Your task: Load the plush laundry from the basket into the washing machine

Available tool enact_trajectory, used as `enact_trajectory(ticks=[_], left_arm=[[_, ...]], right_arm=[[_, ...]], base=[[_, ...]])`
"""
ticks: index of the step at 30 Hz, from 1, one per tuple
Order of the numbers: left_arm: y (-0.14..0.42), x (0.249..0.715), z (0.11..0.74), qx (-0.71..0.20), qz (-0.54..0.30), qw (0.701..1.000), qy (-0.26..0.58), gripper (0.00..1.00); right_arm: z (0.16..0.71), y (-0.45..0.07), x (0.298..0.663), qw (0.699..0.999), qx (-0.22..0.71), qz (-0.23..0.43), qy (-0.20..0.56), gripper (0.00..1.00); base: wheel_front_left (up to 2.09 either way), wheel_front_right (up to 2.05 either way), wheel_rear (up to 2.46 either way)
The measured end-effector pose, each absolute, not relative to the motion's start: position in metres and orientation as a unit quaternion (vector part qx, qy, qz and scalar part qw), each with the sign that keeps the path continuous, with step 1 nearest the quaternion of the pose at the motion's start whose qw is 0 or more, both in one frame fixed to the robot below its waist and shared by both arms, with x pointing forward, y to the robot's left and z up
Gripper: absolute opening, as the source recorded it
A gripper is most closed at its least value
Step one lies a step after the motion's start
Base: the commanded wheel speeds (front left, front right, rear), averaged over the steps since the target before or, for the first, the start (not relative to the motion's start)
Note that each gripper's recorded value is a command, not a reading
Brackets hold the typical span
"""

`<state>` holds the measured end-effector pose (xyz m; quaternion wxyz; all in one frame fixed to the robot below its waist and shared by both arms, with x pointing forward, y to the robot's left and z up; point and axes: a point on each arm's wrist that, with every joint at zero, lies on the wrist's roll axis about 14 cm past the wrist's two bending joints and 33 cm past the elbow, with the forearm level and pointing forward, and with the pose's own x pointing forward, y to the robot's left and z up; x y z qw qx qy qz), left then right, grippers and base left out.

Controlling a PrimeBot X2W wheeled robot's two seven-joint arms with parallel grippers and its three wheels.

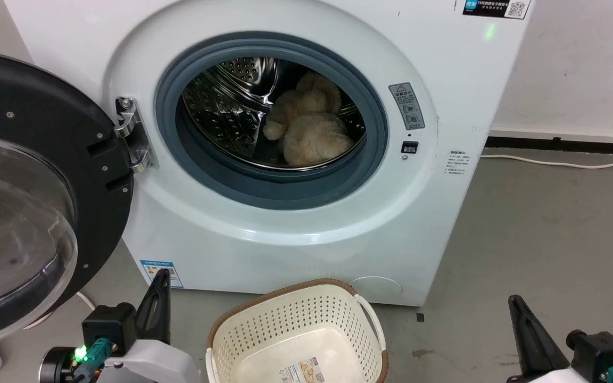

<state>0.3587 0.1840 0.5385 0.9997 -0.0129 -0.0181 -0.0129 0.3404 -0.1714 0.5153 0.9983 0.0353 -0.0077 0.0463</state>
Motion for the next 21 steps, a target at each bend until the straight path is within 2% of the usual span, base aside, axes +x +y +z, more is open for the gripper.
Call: enact_trajectory(ticks=[21], left_arm=[[0.181,0.363,0.535,-0.001,-0.01,1.0,-0.015,0.0]], right_arm=[[0.518,-0.167,0.351,0.998,0.016,0.053,-0.002,0.0]], base=[[0.0,0.0,0.0]])
